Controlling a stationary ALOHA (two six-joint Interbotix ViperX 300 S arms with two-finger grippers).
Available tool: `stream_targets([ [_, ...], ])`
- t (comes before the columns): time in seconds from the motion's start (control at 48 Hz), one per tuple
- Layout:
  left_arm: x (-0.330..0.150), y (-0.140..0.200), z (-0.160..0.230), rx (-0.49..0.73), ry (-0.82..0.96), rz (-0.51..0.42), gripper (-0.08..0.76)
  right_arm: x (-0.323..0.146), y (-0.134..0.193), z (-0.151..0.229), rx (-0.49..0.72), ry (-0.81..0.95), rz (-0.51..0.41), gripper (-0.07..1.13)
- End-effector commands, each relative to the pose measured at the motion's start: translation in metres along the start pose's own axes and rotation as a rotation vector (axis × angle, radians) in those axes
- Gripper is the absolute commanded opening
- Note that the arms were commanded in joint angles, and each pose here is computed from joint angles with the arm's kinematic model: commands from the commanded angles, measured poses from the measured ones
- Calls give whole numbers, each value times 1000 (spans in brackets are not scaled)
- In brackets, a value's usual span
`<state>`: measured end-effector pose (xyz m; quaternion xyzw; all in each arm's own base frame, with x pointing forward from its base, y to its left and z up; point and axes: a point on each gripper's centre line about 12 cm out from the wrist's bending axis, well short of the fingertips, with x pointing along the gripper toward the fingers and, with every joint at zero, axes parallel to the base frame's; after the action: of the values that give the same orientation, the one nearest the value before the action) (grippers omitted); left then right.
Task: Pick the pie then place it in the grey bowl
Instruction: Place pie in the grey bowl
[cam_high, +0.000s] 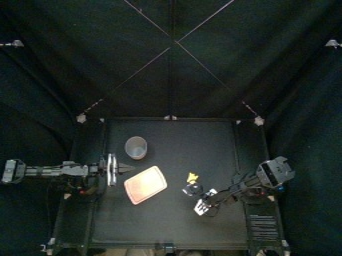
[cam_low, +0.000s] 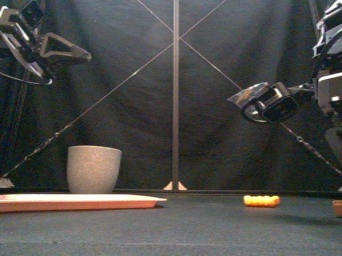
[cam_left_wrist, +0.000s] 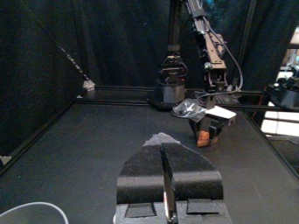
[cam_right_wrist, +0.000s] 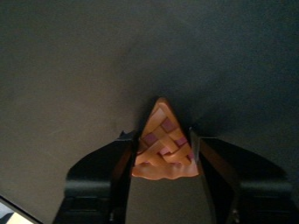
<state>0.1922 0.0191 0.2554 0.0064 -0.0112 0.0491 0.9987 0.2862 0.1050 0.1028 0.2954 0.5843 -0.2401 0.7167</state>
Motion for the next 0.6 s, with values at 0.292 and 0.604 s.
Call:
stream_targets([
  [0.292,2,1,6,0,-21,3,30,-52,26,54,-147,-258,114,422],
  [0.604,2,1,7,-3,-25,4,30,-111,16,186,-335,-752,172,422],
])
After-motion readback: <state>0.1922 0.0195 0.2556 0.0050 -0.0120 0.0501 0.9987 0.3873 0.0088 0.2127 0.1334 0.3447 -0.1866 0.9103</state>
